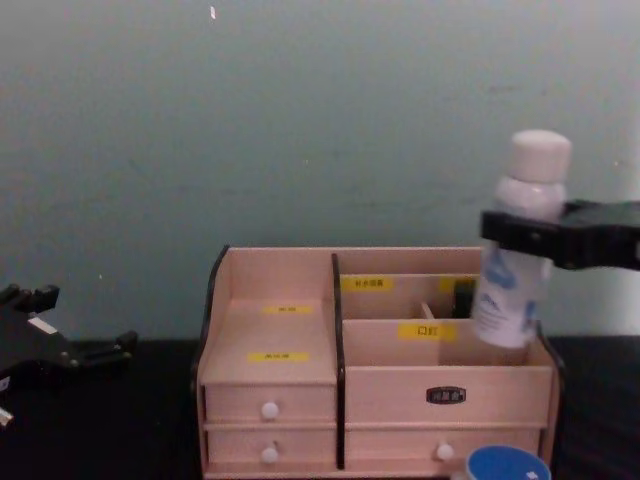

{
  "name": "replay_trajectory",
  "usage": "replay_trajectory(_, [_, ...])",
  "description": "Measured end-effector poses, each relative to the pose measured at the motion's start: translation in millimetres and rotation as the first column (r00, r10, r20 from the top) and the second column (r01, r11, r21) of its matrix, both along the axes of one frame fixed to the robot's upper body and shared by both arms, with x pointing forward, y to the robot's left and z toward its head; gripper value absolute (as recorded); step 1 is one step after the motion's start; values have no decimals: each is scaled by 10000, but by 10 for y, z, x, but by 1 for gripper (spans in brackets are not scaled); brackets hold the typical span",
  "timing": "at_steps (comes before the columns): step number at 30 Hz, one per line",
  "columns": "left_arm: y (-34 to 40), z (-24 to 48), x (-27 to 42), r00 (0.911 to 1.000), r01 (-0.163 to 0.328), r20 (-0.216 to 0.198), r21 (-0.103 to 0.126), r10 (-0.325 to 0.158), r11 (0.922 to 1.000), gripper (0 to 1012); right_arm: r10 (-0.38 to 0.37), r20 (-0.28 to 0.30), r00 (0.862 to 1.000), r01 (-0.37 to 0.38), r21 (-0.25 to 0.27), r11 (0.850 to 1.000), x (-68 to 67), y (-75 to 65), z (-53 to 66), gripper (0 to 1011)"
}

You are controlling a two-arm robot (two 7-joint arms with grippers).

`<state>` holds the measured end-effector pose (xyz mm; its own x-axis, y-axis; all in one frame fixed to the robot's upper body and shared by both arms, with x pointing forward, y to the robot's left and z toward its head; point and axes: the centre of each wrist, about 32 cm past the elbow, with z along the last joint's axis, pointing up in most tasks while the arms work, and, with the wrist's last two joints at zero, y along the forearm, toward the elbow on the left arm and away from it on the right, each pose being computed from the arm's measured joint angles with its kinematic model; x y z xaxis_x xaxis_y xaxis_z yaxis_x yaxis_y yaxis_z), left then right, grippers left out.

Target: Pick up the facial cleanser and watermelon frost from the table and place them into the tiered storage box.

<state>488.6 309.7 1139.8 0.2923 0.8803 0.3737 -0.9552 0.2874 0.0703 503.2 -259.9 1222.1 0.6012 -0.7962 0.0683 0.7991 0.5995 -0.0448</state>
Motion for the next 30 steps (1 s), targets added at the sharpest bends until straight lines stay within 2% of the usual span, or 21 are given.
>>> replay_trajectory(6, [0,0,0,10000,0,-1,0,0,10000,1001,230,134,9996,-232,152,9996,259,181,66,600])
replay_trajectory(14, [0,0,0,10000,0,0,0,0,10000,1001,229,-80,9997,-227,215,9995,561,399,78,600])
replay_trajectory(30, [0,0,0,10000,-1,0,0,1,10000,1001,51,-292,9996,-48,114,9999,862,598,54,600])
